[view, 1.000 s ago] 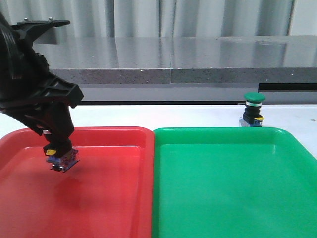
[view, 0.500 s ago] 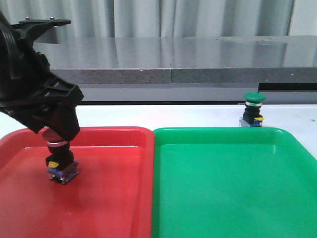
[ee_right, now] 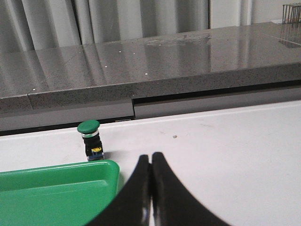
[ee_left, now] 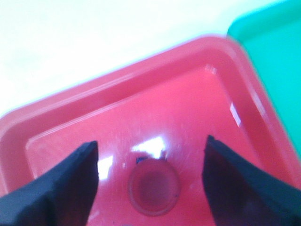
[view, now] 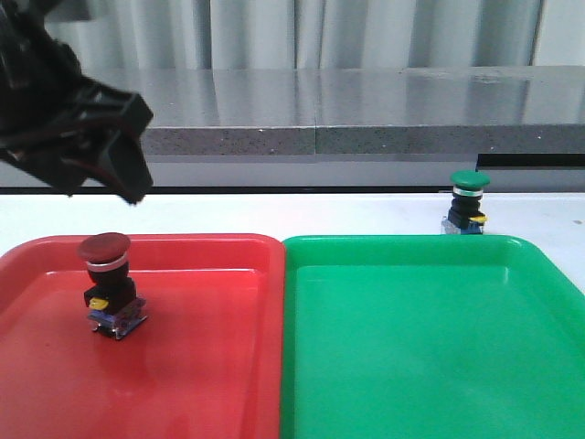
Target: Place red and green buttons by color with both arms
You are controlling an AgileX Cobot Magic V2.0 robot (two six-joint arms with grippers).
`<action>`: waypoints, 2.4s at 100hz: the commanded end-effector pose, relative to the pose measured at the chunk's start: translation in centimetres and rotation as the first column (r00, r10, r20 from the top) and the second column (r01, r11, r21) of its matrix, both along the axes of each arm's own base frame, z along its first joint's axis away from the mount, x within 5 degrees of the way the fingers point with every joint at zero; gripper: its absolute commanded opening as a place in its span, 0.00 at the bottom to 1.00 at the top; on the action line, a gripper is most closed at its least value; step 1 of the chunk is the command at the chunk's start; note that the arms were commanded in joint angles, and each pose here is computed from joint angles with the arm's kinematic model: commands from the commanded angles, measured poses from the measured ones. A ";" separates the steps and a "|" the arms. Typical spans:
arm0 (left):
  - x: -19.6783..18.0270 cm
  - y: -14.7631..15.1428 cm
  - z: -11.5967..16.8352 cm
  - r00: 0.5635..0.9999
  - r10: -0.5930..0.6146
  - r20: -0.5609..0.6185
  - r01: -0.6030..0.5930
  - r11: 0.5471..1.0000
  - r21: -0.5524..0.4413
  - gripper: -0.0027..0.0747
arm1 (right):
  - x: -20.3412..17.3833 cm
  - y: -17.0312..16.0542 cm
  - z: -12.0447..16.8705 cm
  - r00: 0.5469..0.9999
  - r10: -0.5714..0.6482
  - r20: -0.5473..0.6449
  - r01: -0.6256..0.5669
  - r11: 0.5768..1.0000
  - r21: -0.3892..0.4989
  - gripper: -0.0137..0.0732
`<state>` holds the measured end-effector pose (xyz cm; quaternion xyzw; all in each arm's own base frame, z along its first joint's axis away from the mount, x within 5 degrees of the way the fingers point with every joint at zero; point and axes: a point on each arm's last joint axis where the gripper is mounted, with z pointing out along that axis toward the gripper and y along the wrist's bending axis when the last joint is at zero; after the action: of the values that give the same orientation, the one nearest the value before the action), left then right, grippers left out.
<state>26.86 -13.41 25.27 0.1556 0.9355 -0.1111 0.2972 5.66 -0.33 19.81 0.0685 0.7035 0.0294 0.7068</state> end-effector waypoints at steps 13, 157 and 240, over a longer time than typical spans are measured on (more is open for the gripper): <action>-2.1 1.1 6.9 0.964 0.051 0.263 -0.009 0.988 -0.157 0.18 | -0.3 0.0 1.5 0.993 -0.002 0.117 0.004 1.000 -0.015 0.08; -19.9 13.2 3.4 0.602 0.456 0.655 -0.317 0.890 -0.329 0.01 | -0.3 0.0 1.5 0.993 -0.002 0.117 0.004 1.000 -0.015 0.08; -21.7 13.8 -3.2 0.318 0.461 0.829 -0.275 0.881 -0.385 0.01 | -0.3 0.0 1.5 0.993 -0.002 0.115 0.004 1.000 -0.015 0.08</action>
<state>5.58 0.27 21.26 -0.0536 0.6728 -0.0227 0.7375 5.66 -0.33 19.81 0.0685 0.7035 0.0294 0.7068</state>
